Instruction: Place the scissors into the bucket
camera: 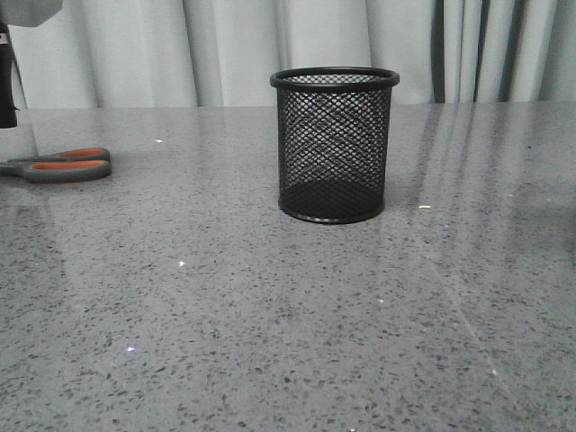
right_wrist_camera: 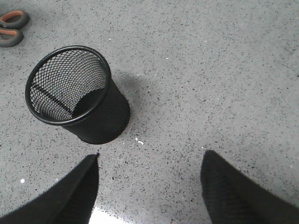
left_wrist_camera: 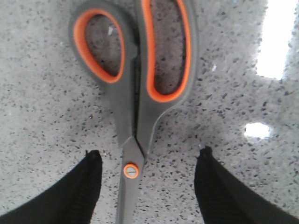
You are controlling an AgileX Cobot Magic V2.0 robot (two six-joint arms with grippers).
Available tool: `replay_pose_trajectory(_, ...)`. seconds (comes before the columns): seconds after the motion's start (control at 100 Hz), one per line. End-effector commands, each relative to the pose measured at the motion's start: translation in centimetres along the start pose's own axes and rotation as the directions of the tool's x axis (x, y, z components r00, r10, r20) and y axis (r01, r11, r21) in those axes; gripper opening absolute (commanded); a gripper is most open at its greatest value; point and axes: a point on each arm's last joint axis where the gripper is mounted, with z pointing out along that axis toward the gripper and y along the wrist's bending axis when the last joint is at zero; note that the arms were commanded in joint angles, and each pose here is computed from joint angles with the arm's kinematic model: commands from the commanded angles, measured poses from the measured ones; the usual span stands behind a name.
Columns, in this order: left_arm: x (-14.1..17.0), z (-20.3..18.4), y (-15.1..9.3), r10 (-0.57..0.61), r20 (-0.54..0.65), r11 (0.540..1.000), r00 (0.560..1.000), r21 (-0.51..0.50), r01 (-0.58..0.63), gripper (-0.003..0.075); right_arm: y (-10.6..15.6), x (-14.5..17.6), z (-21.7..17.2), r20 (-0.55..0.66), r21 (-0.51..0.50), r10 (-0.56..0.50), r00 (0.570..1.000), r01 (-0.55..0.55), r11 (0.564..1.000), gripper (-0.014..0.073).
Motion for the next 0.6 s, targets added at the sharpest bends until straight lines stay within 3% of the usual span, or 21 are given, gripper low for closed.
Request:
replay_pose_trajectory(0.0,-0.1,-2.2,0.6,0.0,0.023,0.995,1.0,-0.095,0.002,0.0412,0.2,-1.4,-0.9,0.096,0.011,-0.026,0.995,0.025,1.0,0.0425)
replay_pose_trajectory(0.14,-0.8,-1.5,1.6,-0.026,0.085,0.997,0.996,-0.074,0.032,0.0412,0.3,-1.4,0.2,0.067,-0.003,-0.031,0.997,0.031,1.0,0.0425)
replay_pose_trajectory(0.32,-0.7,-1.3,2.9,-0.025,0.079,0.996,0.997,-0.081,0.031,0.0412,0.2,-1.3,0.9,0.036,-0.01,-0.029,0.999,0.03,1.0,0.0425)
replay_pose_trajectory(0.5,0.0,-0.7,2.1,-0.032,0.041,0.999,0.999,0.044,0.03,0.0412,0.2,-1.3,0.9,0.031,-0.012,-0.029,0.999,0.03,0.999,0.0425)
replay_pose_trajectory(0.59,0.4,-0.7,2.3,-0.028,0.038,0.999,0.999,0.033,0.027,0.0412,0.2,-1.3,0.9,0.035,-0.011,-0.029,0.999,0.03,0.999,0.0425)
